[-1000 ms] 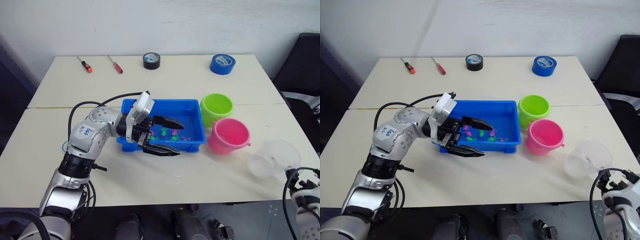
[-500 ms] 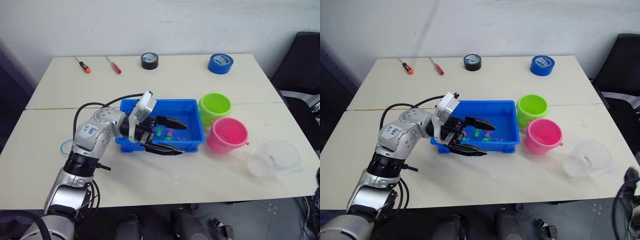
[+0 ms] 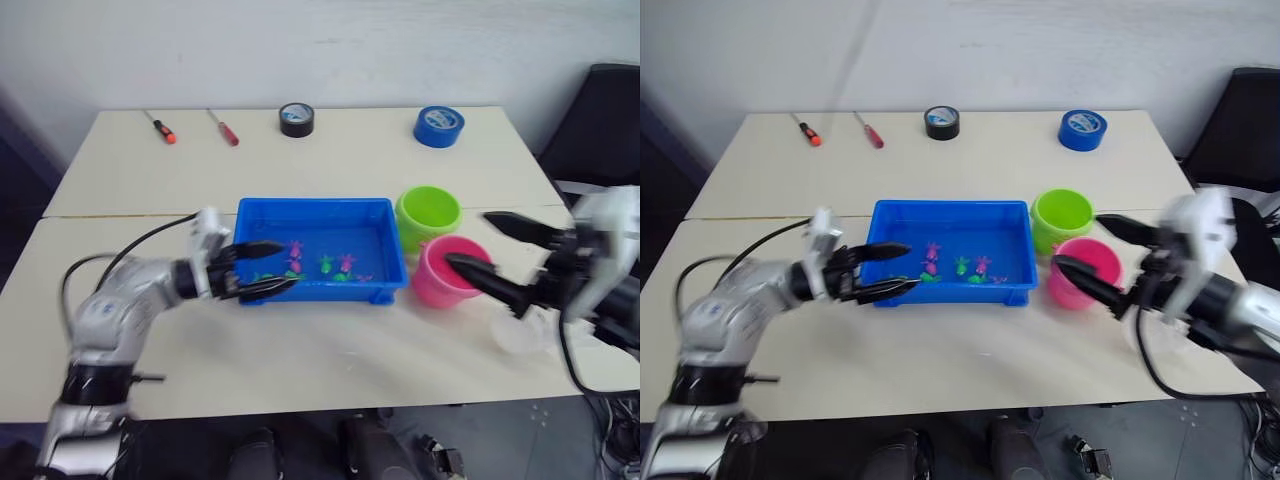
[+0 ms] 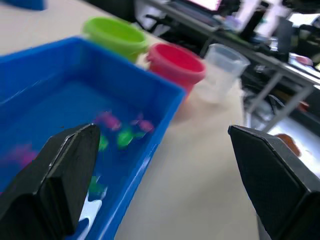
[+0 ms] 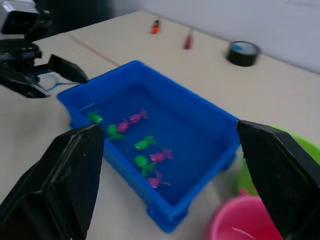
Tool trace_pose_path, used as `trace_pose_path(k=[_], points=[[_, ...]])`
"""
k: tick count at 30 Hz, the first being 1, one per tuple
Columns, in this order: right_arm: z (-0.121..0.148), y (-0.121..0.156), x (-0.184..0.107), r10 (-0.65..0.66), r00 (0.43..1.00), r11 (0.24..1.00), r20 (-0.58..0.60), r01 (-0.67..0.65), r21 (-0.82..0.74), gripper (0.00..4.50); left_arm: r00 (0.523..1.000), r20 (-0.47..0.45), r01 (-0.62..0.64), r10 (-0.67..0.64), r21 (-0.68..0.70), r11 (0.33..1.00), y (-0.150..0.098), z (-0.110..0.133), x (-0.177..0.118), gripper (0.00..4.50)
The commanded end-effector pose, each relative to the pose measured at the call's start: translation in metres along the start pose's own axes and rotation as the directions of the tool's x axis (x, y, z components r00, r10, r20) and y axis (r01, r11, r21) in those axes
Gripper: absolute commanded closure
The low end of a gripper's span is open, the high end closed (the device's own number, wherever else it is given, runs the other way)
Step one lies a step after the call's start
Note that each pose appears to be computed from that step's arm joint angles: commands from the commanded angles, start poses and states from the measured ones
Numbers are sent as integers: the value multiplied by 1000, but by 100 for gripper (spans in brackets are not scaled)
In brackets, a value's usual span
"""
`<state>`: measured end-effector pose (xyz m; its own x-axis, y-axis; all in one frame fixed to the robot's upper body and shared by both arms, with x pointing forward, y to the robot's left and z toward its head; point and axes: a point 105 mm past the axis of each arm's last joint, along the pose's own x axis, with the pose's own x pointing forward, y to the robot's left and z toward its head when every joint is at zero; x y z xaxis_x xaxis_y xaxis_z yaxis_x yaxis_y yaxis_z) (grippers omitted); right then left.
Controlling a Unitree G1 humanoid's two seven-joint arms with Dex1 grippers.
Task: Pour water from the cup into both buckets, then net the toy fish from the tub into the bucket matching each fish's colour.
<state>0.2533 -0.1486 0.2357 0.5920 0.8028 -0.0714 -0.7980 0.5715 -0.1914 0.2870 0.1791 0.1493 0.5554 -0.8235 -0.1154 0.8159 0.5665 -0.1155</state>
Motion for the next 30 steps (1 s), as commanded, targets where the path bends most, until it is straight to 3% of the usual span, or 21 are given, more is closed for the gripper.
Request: trace_pose_path(k=[1,5,9,13,19,23,25,30], points=[[-8,8,20,122,992,992,7,-122,-23,6,972,9,-234,234,17,972,7,-6,-50,0],[-12,11,37,206,978,978,24,-206,-24,6,903,-84,-425,422,-21,905,-6,-42,-110,0],[-15,13,45,250,968,968,31,-250,-28,6,795,-162,-595,584,-20,804,-6,-68,-165,0],[-18,14,49,267,963,963,30,-266,-42,6,762,-216,-622,610,18,783,-1,-73,-188,0],[-21,17,50,250,968,967,25,-248,-58,6,830,-294,-465,474,104,879,37,-49,-167,0],[-21,18,46,213,977,975,21,-211,-69,6,839,-365,-366,404,171,915,74,-33,-137,0],[-22,20,42,193,981,979,17,-191,-73,6,830,-421,-306,365,204,930,88,-30,-119,0],[-25,27,36,138,990,987,5,-138,-78,6,751,-535,-265,387,293,919,129,-29,-87,0]])
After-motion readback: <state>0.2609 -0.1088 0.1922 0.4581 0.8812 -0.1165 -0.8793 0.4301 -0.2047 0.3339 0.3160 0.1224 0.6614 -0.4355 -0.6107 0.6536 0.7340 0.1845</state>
